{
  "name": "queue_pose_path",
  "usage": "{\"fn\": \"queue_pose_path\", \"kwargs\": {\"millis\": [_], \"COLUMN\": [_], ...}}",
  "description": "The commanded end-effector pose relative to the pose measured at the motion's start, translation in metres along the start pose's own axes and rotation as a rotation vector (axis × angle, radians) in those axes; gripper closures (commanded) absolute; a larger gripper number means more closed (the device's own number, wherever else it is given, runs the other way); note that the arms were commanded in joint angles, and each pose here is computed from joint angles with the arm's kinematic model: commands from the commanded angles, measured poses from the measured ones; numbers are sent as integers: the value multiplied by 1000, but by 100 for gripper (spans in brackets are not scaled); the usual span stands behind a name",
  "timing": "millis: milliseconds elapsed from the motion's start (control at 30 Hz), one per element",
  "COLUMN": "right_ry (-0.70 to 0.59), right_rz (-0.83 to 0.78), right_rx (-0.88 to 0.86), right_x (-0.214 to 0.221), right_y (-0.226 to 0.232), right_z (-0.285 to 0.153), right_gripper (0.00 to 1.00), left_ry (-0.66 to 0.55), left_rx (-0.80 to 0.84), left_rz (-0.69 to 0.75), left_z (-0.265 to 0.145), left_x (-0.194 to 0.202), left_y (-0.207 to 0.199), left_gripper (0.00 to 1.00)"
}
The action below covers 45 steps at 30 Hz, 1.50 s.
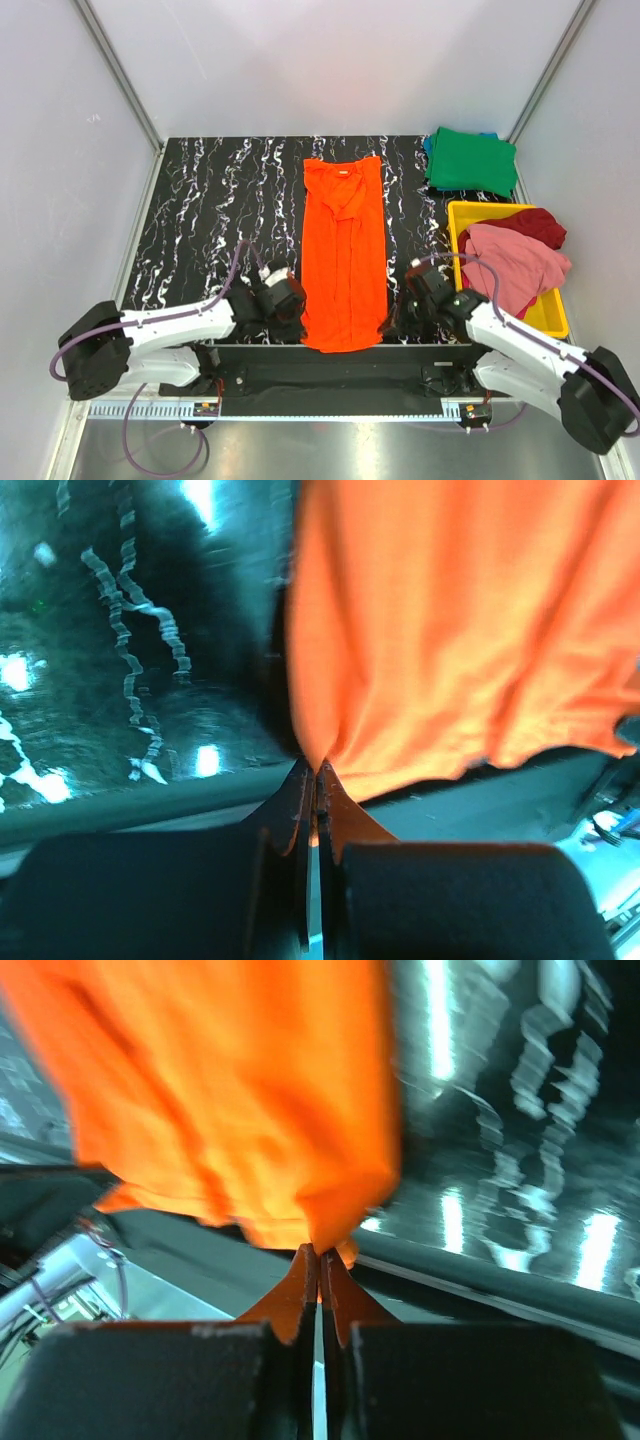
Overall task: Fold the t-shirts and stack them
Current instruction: Fold the tshirt
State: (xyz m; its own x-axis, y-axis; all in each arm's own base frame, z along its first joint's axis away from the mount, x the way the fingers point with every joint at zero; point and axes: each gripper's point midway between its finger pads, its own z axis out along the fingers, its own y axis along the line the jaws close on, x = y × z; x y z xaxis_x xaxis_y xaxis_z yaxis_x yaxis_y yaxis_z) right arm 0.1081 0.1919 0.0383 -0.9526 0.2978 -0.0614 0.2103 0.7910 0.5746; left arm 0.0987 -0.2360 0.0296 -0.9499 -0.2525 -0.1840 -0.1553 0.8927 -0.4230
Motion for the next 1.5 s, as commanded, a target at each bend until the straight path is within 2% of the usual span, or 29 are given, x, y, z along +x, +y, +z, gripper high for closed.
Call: {"fn": "queue_pose_path", "kwargs": {"millis": [0, 133, 267, 333, 367, 433, 500, 767, 933, 1467], "right_ry": [-98, -193, -267, -292, -284, -325, -353, -380, -386, -341], "right_rz": [-84, -180, -267, -299, -304, -313, -307, -307, -295, -267], "right_rx": [-24, -2, 56, 79, 97, 90, 99, 149, 162, 197], "right_x": [-35, -73, -109, -131, -138, -164, -189, -251, -273, -311], "right_y": [42, 78, 100, 110, 110, 120, 125, 121, 116, 94], "right_z": [-12, -21, -25, -25, -19, -27, -29, -19, -14, 19], "right_gripper": [100, 100, 100, 100, 100, 100, 100, 100, 100, 100], "left_ry": [-90, -125, -191, -174, -195, -168, -193, -209, -188, -151], "left_rx": [58, 80, 96, 64, 64, 42, 44, 25, 24, -5], "left_rz": [63, 75, 86, 127, 114, 131, 139, 138, 137, 126], "left_z": [-21, -31, -47, -41, -44, -34, -35, -20, -4, 33], "left_x": [-35, -67, -121, -135, -153, -164, -185, -250, -277, -318], "left_y": [-36, -53, -73, -72, -77, -76, -81, -88, -90, -78], "left_gripper": [100, 100, 100, 100, 100, 100, 100, 100, 100, 100]}}
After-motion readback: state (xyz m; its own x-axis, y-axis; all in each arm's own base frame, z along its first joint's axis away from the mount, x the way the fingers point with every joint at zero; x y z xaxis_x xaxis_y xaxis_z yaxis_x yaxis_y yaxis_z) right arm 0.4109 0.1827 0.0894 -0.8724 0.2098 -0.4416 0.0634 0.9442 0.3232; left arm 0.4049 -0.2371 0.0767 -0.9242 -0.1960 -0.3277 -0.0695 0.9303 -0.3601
